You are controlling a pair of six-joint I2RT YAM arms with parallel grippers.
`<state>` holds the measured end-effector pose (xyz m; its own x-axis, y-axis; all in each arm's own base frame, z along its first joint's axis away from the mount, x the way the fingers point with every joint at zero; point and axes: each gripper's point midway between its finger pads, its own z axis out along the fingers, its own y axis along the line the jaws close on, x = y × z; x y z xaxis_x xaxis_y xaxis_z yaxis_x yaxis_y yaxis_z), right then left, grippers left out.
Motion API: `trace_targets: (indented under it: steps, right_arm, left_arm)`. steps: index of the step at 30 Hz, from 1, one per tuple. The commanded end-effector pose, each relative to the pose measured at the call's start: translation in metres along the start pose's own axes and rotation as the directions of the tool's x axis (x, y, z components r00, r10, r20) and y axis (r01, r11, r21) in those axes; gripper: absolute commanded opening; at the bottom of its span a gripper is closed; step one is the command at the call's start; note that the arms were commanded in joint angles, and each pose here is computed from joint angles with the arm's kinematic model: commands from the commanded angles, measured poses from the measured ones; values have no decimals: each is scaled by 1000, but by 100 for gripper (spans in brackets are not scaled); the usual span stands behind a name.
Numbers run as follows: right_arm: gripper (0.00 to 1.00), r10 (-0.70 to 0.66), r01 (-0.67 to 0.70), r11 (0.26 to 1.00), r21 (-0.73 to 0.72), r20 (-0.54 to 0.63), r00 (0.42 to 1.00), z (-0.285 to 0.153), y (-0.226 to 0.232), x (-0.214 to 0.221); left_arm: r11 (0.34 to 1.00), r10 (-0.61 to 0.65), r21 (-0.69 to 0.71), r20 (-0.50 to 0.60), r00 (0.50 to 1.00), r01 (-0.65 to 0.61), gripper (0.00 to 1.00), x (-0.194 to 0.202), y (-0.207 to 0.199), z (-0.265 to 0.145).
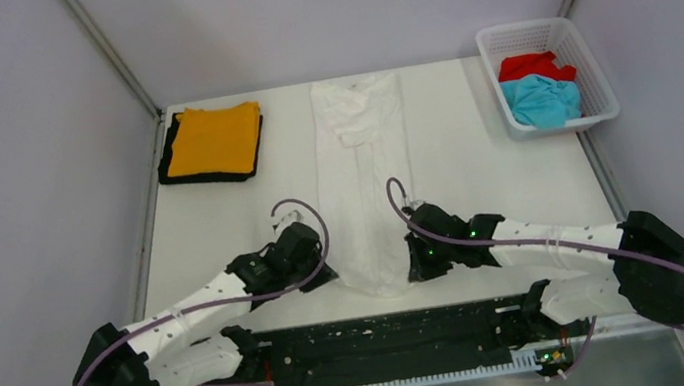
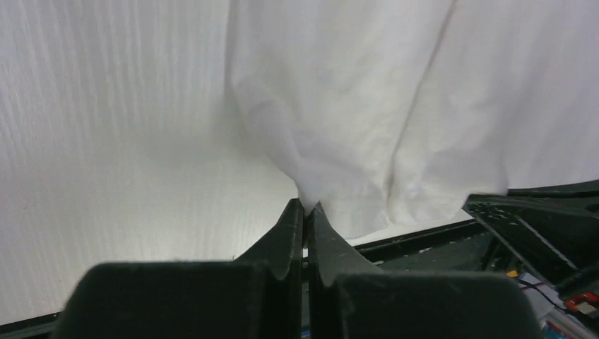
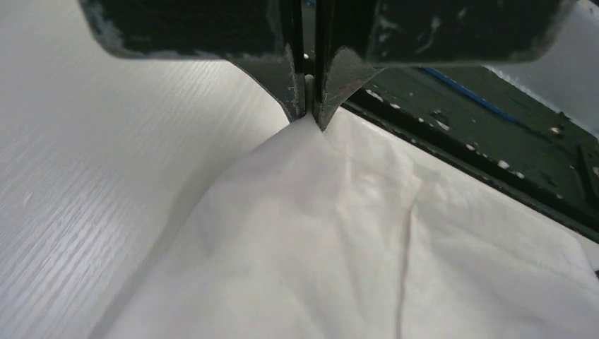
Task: Fold and stack the t-shirts
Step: Fold the folded rectangular tshirt in 1/3 of the way
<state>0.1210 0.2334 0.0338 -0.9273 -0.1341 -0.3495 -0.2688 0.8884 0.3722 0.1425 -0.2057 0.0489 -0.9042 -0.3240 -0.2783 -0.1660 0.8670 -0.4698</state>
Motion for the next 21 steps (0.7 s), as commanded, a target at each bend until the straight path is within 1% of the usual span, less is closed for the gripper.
trace_targets:
  steps: [1, 3, 5, 10, 13, 17, 21]
  right_arm:
    - [0, -17, 21, 1000, -18, 167, 986, -15, 17, -66]
    - [0, -10, 11, 1000, -3, 232, 973, -21, 15, -94]
    - [0, -1, -1, 1000, 7, 292, 956, -29, 14, -123]
    - [0, 36, -41, 999, 4, 389, 920, -41, 8, -185]
    - [0, 42, -55, 998, 19, 420, 906, -44, 0, -215]
    - [0, 36, -55, 998, 31, 447, 894, -37, -10, -249]
    - [0, 57, -86, 996, 40, 469, 881, -25, -25, -276]
  left_arm:
    - [996, 35, 73, 242, 970, -55, 0, -62, -48, -20]
    - [994, 36, 90, 296, 955, -65, 0, -84, -65, -26]
    - [995, 38, 74, 323, 946, -65, 0, -105, -74, -25]
    - [993, 19, 103, 341, 940, -57, 0, -162, -92, -19]
    - [991, 42, 106, 342, 939, -83, 0, -196, -101, -11]
    - [992, 95, 43, 331, 939, -116, 0, -232, -107, 5]
    - [994, 105, -3, 339, 935, -111, 0, -265, -105, 22]
